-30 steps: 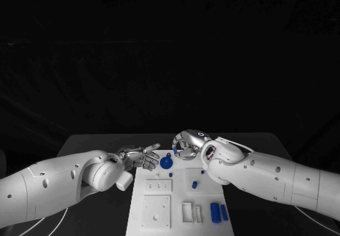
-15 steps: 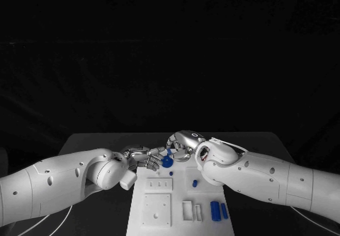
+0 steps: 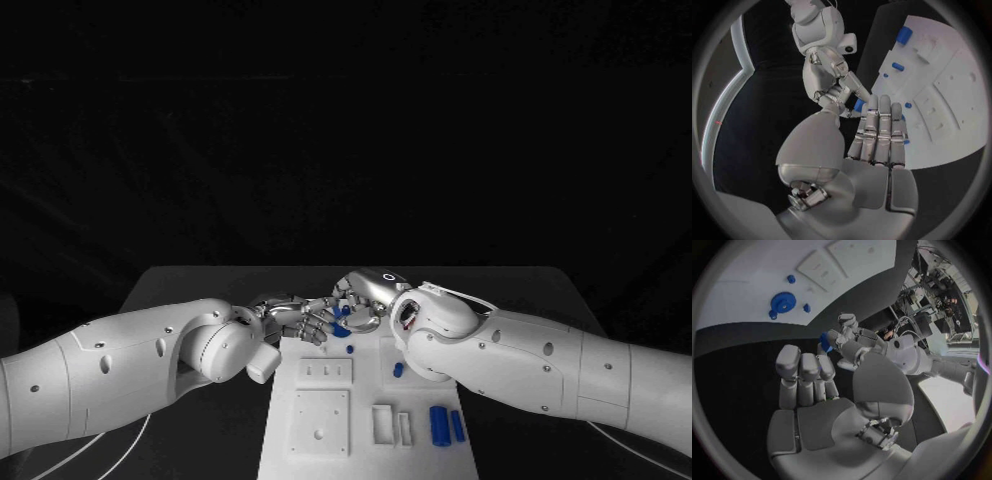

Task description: Assemble the parts on the task board

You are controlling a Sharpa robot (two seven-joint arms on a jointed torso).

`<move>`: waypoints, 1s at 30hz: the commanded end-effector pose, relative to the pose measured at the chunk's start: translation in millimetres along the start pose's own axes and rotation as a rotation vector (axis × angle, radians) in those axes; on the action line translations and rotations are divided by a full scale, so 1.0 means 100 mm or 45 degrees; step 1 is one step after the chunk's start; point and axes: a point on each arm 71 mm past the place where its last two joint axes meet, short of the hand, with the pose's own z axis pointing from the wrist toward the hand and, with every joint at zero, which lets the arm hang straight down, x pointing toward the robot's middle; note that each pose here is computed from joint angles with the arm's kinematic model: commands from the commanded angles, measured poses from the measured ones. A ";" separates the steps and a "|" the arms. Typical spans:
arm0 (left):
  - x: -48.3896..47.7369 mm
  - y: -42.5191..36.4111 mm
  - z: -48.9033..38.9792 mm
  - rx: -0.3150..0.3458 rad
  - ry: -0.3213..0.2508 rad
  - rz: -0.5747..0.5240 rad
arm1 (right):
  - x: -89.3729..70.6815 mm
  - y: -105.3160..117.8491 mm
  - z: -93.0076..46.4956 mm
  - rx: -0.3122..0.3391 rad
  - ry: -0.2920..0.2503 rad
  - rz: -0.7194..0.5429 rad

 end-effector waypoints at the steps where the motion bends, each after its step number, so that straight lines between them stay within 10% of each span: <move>1: 0.023 0.007 0.003 -0.031 0.011 0.032 | 0.01 0.04 -0.01 -0.027 -0.008 -0.048; 30: 0.039 0.018 0.014 -0.060 0.019 0.064 | 0.09 0.14 0.01 -0.047 0.020 -0.026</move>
